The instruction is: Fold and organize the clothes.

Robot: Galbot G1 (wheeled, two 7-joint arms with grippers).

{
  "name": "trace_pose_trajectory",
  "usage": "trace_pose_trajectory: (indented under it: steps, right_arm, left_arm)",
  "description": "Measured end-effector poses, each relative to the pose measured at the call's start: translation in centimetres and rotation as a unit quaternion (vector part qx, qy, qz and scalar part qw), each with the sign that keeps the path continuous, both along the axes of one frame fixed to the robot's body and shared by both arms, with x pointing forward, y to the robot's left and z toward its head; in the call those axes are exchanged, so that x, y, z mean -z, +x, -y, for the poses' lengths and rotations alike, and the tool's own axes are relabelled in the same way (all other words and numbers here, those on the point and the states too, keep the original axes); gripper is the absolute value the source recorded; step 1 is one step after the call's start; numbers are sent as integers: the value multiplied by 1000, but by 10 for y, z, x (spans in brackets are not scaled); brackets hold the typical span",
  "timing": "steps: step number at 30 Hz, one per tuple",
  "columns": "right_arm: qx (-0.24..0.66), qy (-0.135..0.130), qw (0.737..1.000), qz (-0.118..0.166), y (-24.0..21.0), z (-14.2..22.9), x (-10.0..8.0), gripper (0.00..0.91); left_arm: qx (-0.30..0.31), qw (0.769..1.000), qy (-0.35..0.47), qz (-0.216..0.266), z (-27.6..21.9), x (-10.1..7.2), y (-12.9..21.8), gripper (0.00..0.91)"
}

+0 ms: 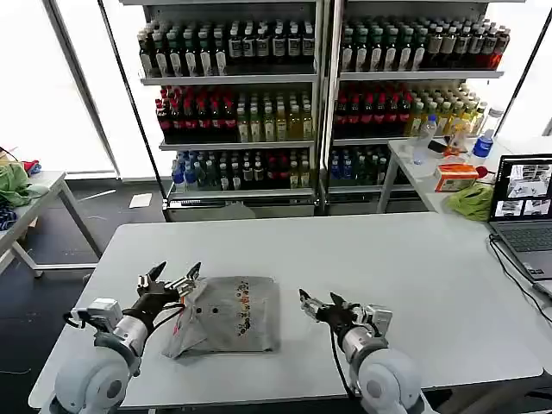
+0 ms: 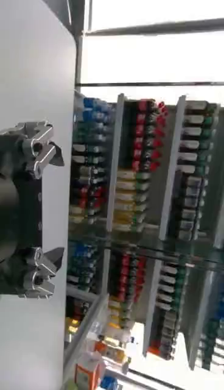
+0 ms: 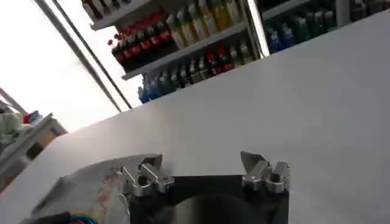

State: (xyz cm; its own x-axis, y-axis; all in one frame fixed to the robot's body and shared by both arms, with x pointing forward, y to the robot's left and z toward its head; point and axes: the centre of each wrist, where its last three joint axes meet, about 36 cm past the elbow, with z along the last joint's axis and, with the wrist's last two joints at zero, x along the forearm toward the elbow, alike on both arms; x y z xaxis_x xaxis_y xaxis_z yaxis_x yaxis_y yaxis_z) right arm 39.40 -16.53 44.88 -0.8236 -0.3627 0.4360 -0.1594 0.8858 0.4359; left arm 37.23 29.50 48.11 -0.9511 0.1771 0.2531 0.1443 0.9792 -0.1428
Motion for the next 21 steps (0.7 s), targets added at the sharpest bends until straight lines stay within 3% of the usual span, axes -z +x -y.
trace_pose_trajectory:
  steps: [8,21]
  right_arm:
    - [-41,29,998,-30,26,-27,2,907]
    - [-78,27,995,-62,46,-66,10,907]
  left_arm:
    - [-22,1000,7,-5,-10,-1,-5,907]
    - [-37,999,7,-11,-17,1,-7,907]
